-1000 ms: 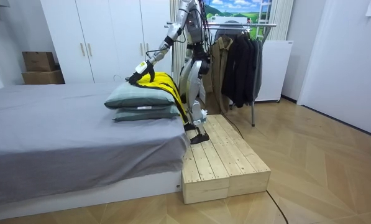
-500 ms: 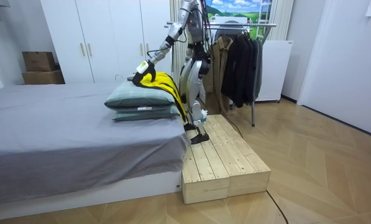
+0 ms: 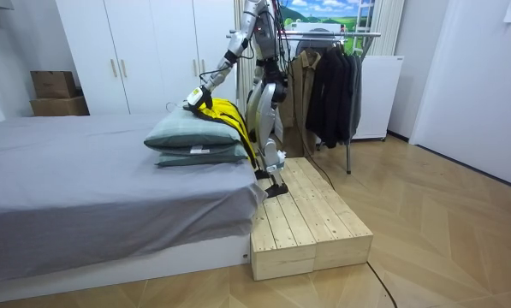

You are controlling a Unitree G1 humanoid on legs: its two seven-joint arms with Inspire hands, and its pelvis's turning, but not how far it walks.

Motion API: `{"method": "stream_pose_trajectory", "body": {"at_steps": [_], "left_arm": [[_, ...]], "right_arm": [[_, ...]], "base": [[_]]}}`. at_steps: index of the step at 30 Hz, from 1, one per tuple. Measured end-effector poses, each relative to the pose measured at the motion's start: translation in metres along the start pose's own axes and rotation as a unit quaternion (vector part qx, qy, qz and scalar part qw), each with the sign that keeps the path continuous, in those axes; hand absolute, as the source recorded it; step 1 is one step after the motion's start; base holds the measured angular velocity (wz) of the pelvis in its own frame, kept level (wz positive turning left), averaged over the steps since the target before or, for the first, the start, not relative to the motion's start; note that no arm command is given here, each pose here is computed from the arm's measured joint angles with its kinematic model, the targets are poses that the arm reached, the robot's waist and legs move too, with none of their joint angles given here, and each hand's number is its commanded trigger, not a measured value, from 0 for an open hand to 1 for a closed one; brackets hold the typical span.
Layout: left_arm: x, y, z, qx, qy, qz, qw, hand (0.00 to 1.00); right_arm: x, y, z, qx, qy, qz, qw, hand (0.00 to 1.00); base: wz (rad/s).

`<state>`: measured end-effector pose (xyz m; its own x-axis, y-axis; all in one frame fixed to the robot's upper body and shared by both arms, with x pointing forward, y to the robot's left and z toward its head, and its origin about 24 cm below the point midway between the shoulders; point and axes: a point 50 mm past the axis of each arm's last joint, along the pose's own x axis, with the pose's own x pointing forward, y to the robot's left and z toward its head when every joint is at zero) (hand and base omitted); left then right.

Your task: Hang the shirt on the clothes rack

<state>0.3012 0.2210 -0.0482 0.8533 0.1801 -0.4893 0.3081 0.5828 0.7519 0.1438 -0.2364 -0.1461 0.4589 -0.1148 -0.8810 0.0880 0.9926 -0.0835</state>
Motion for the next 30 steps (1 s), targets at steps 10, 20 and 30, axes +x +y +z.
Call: {"method": "stream_pose_trajectory", "body": {"at_steps": [10, 20, 30], "left_arm": [[0.0001, -0.0004, -0.0002, -0.001, 0.000, -0.008, 1.000, 1.00], [0.0000, -0.0006, 0.0000, -0.001, 0.000, -0.009, 1.000, 1.00], [0.0002, 0.0005, 0.0016, -0.001, -0.004, -0.004, 1.000, 1.00]], "right_arm": [[0.0000, 0.0015, -0.0005, 0.000, 0.001, 0.005, 1.000, 0.00], [0.0001, 0.0016, -0.0005, 0.000, 0.001, 0.006, 1.000, 0.00], [0.0001, 0.0010, 0.0001, 0.002, -0.001, 0.000, 1.000, 0.00]], "base": [[0.00], [0.00], [0.00]]}}
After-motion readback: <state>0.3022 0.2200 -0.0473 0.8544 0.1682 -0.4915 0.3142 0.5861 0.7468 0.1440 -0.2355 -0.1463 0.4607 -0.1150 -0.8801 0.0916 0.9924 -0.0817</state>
